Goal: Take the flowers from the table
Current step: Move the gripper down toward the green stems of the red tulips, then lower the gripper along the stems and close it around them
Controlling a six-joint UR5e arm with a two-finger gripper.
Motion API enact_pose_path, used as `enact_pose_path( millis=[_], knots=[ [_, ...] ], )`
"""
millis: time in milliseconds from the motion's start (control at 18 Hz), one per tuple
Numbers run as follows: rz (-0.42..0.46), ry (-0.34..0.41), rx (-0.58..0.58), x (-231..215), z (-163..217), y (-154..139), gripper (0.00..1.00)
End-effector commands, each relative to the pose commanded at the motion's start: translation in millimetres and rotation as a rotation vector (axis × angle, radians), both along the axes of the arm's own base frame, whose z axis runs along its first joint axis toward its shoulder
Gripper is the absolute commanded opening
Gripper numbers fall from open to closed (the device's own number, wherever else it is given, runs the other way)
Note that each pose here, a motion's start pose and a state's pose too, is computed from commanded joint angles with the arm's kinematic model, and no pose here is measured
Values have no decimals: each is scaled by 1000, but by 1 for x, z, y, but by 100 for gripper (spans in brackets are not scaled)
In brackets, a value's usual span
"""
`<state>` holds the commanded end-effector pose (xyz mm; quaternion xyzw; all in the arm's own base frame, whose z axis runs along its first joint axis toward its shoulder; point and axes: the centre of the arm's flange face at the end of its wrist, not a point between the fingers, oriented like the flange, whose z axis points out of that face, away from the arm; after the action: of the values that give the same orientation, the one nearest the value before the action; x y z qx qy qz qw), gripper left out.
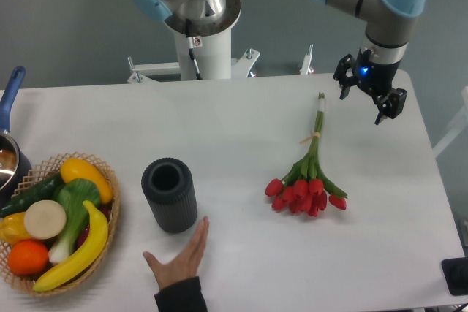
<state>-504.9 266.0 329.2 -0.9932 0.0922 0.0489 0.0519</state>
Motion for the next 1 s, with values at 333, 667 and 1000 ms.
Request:
enact_pose_path(
  millis=[333,667,1000],
  knots=[
    [129,-18,27,27,-39,12,100],
    [290,-91,145,35,-48,24,100],
    [317,-182,144,36,-88,45,100]
  ],
)
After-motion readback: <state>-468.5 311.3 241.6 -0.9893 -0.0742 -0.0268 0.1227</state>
